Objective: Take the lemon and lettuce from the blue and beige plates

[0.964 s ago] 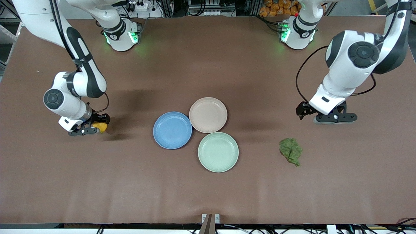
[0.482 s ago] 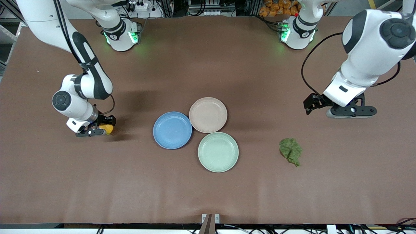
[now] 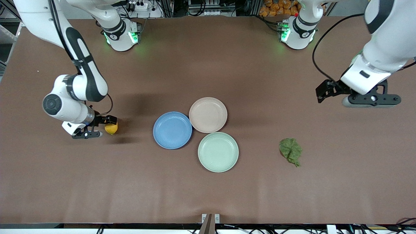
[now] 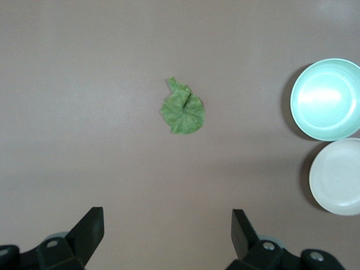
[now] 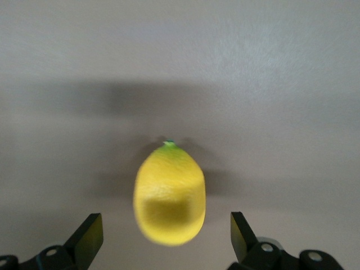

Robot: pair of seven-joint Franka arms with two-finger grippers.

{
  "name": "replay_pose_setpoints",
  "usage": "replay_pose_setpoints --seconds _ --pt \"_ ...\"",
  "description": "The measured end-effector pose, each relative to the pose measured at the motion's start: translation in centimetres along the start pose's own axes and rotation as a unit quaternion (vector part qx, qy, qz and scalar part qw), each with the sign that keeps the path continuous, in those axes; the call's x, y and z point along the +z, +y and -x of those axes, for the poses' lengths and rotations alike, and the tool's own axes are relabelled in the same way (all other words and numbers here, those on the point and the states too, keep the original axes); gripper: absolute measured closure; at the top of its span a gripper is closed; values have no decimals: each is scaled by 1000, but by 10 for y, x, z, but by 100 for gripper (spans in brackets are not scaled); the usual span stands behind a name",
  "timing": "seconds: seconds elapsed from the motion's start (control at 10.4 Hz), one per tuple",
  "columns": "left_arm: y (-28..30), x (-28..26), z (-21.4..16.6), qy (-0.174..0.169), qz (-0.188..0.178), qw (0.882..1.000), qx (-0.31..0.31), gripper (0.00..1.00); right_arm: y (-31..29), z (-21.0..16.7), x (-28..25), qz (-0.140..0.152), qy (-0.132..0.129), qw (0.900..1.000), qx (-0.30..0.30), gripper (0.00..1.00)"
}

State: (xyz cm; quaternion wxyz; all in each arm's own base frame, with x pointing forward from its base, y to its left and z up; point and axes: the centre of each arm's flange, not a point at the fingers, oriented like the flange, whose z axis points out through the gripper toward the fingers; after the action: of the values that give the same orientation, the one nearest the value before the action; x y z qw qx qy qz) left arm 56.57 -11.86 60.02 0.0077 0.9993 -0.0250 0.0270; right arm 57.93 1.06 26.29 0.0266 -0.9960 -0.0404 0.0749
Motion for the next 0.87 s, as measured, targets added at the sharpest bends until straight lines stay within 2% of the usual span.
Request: replay_pose_setpoints --seconds 0.1,0.39,0.87 --pt "-12 -11 5 -6 6 1000 0 0 -3 -8 -34 -5 -4 1000 -3 0" --pt "-22 -32 23 -24 0 1000 -4 0 4 -16 -130 -8 28 1000 0 0" --pt "-38 -40 27 -19 -1 1000 -18 0 33 -6 -215 -9 27 999 34 0"
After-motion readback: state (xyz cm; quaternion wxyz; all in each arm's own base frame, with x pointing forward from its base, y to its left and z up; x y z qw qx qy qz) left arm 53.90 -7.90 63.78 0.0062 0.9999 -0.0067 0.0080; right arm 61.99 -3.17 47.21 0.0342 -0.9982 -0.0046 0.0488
